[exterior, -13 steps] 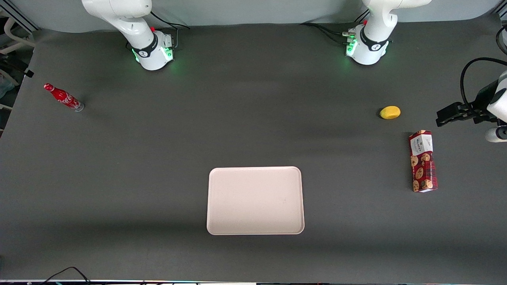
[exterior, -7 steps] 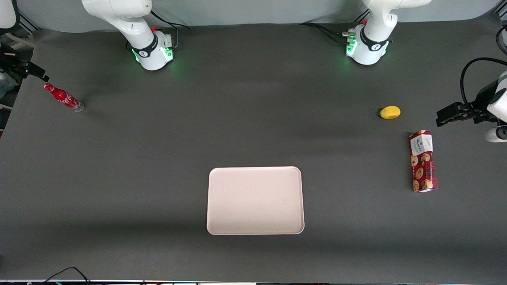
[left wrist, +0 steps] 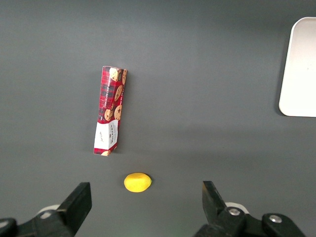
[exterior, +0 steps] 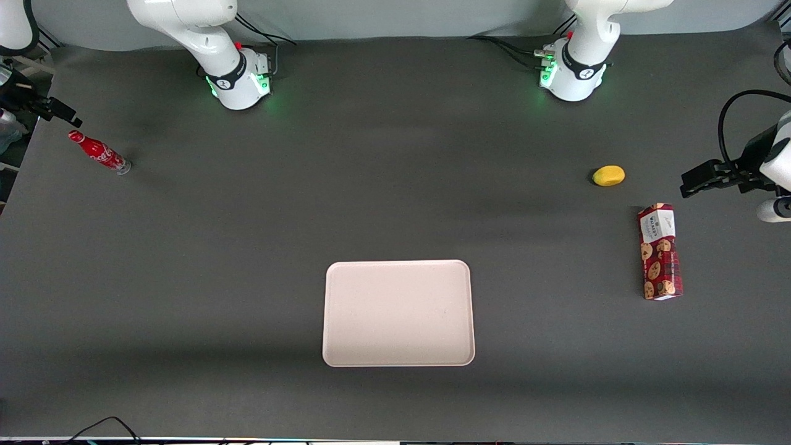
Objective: Place coke bottle on tray
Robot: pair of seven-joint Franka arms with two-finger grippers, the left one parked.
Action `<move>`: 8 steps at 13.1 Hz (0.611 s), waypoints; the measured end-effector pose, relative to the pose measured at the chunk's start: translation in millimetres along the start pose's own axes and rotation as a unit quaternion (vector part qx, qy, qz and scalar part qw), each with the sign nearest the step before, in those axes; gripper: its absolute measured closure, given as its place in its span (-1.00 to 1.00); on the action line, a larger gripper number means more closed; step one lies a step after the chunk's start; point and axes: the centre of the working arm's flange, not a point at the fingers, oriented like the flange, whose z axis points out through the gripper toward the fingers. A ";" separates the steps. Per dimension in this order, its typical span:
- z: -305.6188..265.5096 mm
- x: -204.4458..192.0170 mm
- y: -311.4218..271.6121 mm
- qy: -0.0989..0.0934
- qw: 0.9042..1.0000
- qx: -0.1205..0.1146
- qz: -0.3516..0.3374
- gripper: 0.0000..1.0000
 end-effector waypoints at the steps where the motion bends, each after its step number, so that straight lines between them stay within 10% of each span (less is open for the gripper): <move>1: 1.3 7.1 -6.1 0.007 1.000 0.000 -0.010 -1.00; 8: 17.5 7.5 -16.8 0.026 1.000 0.006 -0.016 -1.00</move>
